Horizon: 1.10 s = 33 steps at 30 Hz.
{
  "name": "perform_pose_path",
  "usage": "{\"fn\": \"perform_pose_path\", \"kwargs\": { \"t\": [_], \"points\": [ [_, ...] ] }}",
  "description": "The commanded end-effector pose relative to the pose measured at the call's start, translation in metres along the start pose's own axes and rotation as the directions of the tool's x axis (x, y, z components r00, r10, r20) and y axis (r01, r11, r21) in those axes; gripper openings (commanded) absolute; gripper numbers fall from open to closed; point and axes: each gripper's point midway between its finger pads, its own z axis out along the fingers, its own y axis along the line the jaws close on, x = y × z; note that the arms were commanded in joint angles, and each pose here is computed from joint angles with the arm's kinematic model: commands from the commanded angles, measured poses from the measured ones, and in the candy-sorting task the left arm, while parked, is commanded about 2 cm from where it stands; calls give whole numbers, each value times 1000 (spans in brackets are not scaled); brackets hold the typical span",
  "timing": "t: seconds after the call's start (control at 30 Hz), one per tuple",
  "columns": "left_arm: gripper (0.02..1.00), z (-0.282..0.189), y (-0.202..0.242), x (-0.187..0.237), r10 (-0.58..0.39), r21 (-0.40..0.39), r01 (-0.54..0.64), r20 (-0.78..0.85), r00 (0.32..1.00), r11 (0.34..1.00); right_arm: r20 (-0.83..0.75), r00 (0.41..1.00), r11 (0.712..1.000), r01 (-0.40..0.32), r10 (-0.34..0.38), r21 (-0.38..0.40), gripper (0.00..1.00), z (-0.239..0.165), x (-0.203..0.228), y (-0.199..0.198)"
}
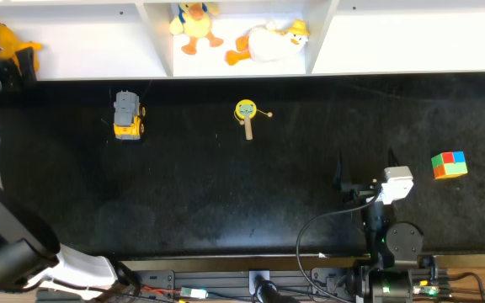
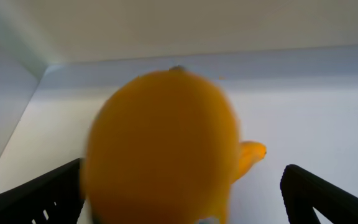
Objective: Store Toys
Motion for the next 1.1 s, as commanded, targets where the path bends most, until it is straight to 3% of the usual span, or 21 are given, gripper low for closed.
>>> {"fn": "perform_pose_path", "kwargs": {
  "t": [0.03,0.4,0.6,1.1],
  "points": [
    [998,4,-8,-7,19,38,-20,30,999,999,-1,1000,1000,3,-3,-1,996,0,4,0],
    [998,2,-15,6,-8,66,10,-27,1000,998,-1,1000,1000,3,-3,-1,993,0,4,0],
    [998,-23,-16,6,-26,53,29,-56,998,998,-1,1000,1000,3,-3,-1,996,0,4,0],
    [998,-102,-68,86,-132,47,146,-228,965,988,-1,1000,1000,3,-3,-1,996,0,4,0]
  ]
}}
